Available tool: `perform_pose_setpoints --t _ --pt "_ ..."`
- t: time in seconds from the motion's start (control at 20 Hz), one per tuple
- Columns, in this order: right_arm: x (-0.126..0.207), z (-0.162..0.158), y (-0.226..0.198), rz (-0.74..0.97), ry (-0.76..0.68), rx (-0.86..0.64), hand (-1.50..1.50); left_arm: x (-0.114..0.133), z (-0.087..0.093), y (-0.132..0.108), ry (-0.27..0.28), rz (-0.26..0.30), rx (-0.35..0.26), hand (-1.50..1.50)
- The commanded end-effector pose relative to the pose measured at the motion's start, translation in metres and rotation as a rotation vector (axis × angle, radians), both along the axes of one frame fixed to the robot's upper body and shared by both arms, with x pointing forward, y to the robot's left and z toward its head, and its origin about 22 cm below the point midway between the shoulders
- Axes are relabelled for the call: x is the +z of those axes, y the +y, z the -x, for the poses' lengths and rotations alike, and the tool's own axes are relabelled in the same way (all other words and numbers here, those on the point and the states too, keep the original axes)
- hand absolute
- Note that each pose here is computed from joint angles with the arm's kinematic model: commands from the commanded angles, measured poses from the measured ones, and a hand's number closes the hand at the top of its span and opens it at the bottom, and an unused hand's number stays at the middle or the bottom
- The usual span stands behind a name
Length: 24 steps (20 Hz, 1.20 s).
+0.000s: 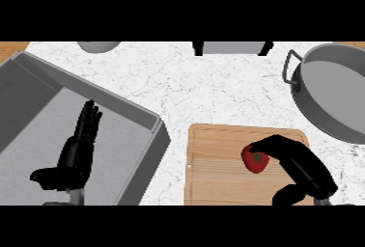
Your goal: Pick the tomato from the cutting board and place it in the pot
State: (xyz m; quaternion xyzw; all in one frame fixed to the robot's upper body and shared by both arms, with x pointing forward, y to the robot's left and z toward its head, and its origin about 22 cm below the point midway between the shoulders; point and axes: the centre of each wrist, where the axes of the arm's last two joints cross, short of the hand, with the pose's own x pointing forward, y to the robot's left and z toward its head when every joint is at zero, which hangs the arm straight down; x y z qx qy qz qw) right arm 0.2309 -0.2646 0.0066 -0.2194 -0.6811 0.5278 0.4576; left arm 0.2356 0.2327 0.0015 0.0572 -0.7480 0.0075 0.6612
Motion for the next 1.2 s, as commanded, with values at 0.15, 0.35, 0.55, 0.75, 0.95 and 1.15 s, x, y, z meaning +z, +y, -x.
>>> perform_pose_setpoints --t 0.15,0.35,0.55,0.75,0.95,1.15 --pt "-0.006 0.006 0.013 -0.071 -0.129 -0.010 1.50 -0.006 -0.009 -0.007 -0.009 0.014 -0.002 0.00" --pt "-0.007 -0.013 0.017 -0.054 -0.146 0.002 1.50 0.025 0.001 -0.014 0.001 0.025 -0.002 0.00" --pt "-0.013 0.016 0.021 -0.090 -0.237 -0.027 1.50 0.012 0.002 0.003 0.012 0.014 -0.005 0.00" --pt "0.001 -0.059 -0.001 -0.002 -0.028 -0.577 1.50 0.015 -0.002 -0.014 -0.035 0.018 -0.053 0.00" --pt "0.023 -0.089 -0.009 0.031 0.023 -0.886 1.50 0.016 -0.004 -0.018 -0.048 0.016 -0.083 0.00" --pt "0.086 -0.142 0.013 0.057 -0.086 -1.072 1.50 0.019 -0.014 -0.028 -0.042 0.019 -0.127 0.00"
